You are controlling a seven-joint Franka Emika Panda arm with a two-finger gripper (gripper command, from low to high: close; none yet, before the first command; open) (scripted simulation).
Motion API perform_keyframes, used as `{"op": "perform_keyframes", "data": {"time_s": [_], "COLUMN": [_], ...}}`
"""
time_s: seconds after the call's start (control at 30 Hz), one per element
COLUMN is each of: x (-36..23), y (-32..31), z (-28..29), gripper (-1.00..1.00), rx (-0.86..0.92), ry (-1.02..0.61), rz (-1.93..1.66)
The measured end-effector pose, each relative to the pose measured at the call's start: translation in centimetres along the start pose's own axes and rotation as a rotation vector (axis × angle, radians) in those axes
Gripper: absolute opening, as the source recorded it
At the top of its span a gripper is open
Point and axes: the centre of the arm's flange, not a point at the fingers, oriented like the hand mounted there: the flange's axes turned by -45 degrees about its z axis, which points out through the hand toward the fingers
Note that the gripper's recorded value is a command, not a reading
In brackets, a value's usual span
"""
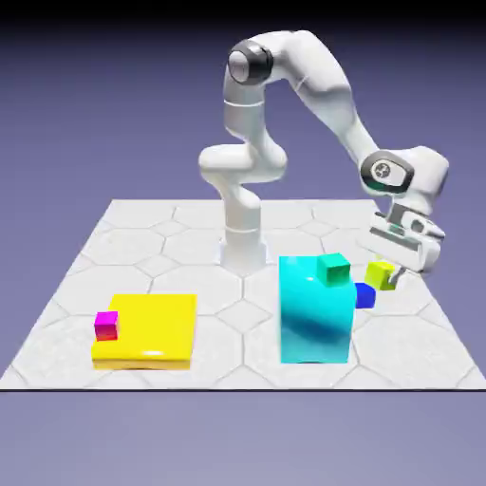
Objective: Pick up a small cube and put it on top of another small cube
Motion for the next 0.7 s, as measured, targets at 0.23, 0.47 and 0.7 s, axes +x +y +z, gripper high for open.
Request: {"op": "perform_keyframes", "data": {"time_s": [0.23, 0.47, 0.7], "x": [5.5, 7.4, 8.3], "y": [-9.0, -12.4, -13.0], "z": [0.8, 2.9, 6.0], "gripper": [-1.0, -1.0, 1.0], "rx": [0.147, 0.181, 0.18], "ry": [0.119, 0.16, 0.161], "rz": [0.242, 0.329, 0.325]}}
